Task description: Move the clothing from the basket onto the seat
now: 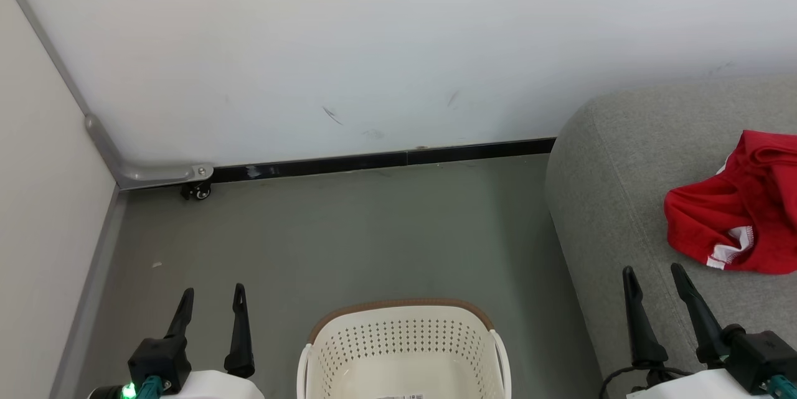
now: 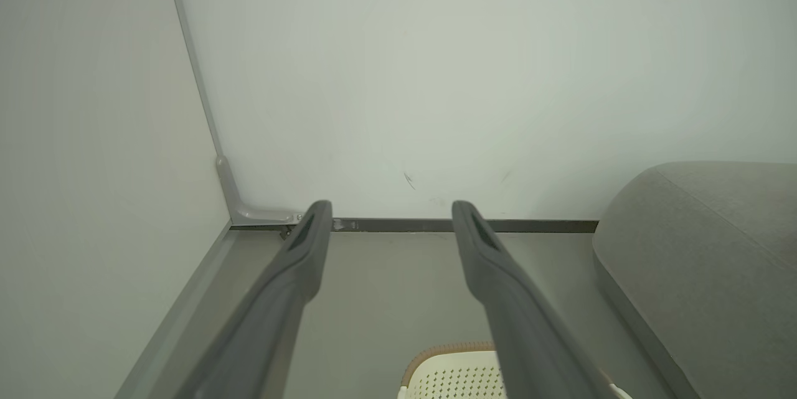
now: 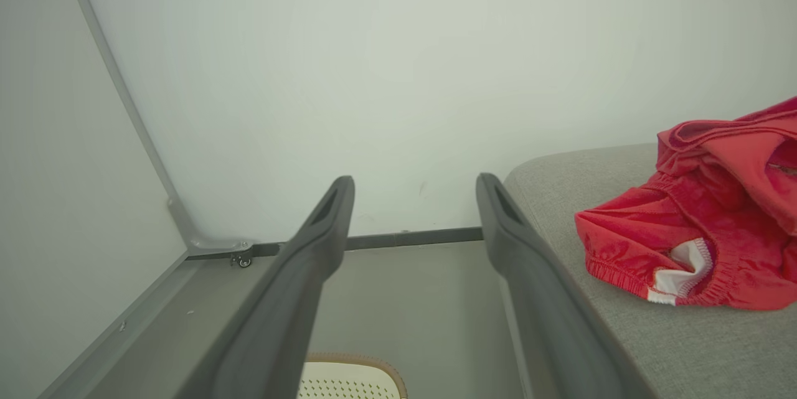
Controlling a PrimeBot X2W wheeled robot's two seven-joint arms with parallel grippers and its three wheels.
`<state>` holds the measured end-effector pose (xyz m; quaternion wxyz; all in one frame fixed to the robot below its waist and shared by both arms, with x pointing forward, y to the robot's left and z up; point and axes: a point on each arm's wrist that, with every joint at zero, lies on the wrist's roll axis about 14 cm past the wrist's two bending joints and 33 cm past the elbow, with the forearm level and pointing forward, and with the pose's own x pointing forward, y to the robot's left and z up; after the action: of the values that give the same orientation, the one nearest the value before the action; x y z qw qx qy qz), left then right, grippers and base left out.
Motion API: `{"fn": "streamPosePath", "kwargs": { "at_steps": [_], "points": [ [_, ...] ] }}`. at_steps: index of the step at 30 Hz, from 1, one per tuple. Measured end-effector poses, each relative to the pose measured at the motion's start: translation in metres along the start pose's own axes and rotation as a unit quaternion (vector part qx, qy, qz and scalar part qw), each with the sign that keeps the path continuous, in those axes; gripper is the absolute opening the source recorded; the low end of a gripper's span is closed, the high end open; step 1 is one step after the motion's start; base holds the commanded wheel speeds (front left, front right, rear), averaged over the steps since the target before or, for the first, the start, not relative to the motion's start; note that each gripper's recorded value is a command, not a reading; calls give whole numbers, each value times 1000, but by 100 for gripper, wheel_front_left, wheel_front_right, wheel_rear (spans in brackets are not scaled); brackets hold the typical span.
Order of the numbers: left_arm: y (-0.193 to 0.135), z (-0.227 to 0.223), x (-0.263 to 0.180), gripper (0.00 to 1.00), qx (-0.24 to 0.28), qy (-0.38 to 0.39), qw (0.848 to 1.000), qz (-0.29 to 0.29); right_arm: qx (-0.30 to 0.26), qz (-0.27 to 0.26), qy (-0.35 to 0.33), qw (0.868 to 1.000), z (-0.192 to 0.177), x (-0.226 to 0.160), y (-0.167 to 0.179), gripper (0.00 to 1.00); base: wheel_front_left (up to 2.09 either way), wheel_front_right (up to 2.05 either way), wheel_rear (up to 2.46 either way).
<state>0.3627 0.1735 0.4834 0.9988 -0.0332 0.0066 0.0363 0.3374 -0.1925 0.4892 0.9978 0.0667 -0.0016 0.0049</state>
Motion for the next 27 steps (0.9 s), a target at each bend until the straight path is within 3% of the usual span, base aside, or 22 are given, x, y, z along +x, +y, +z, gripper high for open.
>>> {"fn": "streamPosePath", "kwargs": {
  "at_steps": [27],
  "points": [
    [0, -1, -3, 100, 8, 1, 1000, 4, 4, 0, 5, 1000, -3, -6, 0, 100, 0, 0, 0]
  ]
}}
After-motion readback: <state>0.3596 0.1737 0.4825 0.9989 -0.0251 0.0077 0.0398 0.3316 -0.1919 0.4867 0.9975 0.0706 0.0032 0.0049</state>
